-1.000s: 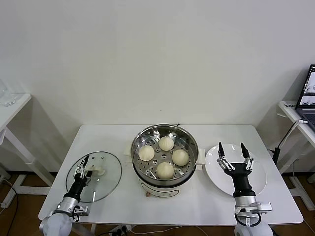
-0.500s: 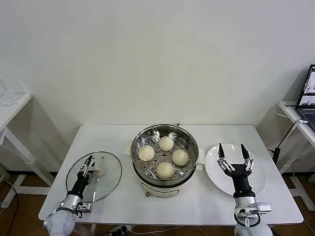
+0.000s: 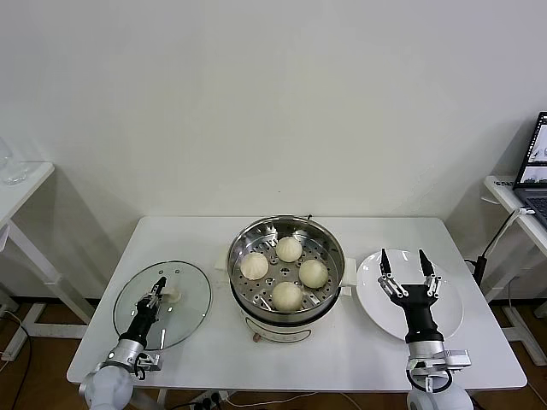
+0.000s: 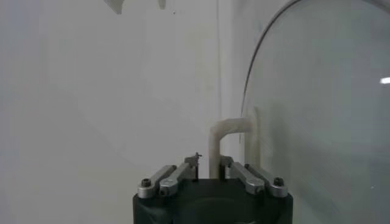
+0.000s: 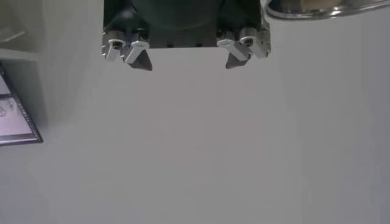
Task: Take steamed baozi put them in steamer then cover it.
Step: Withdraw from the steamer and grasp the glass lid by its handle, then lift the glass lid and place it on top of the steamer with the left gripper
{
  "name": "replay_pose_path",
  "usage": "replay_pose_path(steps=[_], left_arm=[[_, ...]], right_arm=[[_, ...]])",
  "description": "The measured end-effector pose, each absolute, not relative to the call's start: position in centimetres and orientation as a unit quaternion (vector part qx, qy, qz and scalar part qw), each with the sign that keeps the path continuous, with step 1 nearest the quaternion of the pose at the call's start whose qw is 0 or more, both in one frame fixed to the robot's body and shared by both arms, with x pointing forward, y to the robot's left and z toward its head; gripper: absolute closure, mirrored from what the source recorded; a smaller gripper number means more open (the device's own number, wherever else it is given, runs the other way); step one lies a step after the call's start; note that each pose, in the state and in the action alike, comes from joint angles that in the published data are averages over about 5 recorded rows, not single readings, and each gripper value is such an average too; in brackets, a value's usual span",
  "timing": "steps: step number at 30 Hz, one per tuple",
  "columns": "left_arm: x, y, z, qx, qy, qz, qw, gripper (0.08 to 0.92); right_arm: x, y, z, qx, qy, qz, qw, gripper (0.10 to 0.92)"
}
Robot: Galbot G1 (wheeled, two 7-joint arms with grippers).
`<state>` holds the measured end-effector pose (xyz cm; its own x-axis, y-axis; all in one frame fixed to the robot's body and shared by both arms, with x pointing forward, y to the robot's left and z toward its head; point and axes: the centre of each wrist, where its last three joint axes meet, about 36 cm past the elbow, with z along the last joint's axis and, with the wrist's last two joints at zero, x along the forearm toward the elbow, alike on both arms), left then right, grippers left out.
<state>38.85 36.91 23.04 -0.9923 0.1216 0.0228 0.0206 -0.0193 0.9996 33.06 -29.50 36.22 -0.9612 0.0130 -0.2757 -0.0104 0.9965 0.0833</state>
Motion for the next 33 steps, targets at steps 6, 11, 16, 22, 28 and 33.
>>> replay_pose_path(steps=[6, 11, 16, 22, 28, 33], left_arm=[[38.5, 37.1, 24.1, 0.038, 0.694, 0.717, 0.04, 0.807], [38.2, 37.8, 26.7, 0.016, 0.684, 0.728, 0.047, 0.807], [37.6, 38.0, 30.9, -0.013, 0.676, 0.735, 0.046, 0.807], [37.0, 37.2, 36.9, -0.038, 0.668, 0.743, 0.029, 0.807], [37.2, 34.5, 42.7, -0.05, 0.665, 0.745, 0.021, 0.807], [37.2, 30.3, 46.0, -0.046, 0.679, 0.732, 0.02, 0.807]], right_arm=[[33.2, -29.6, 36.3, 0.002, 0.989, 0.042, 0.141, 0.2], [33.3, -29.6, 36.3, 0.002, 0.989, 0.043, 0.142, 0.2], [33.5, -29.6, 36.5, 0.001, 0.989, 0.044, 0.144, 0.2], [33.7, -29.4, 36.5, 0.001, 0.988, 0.047, 0.15, 0.2], [33.7, -29.4, 36.2, 0.002, 0.987, 0.048, 0.15, 0.2], [33.8, -29.7, 36.1, 0.006, 0.988, 0.047, 0.15, 0.2]])
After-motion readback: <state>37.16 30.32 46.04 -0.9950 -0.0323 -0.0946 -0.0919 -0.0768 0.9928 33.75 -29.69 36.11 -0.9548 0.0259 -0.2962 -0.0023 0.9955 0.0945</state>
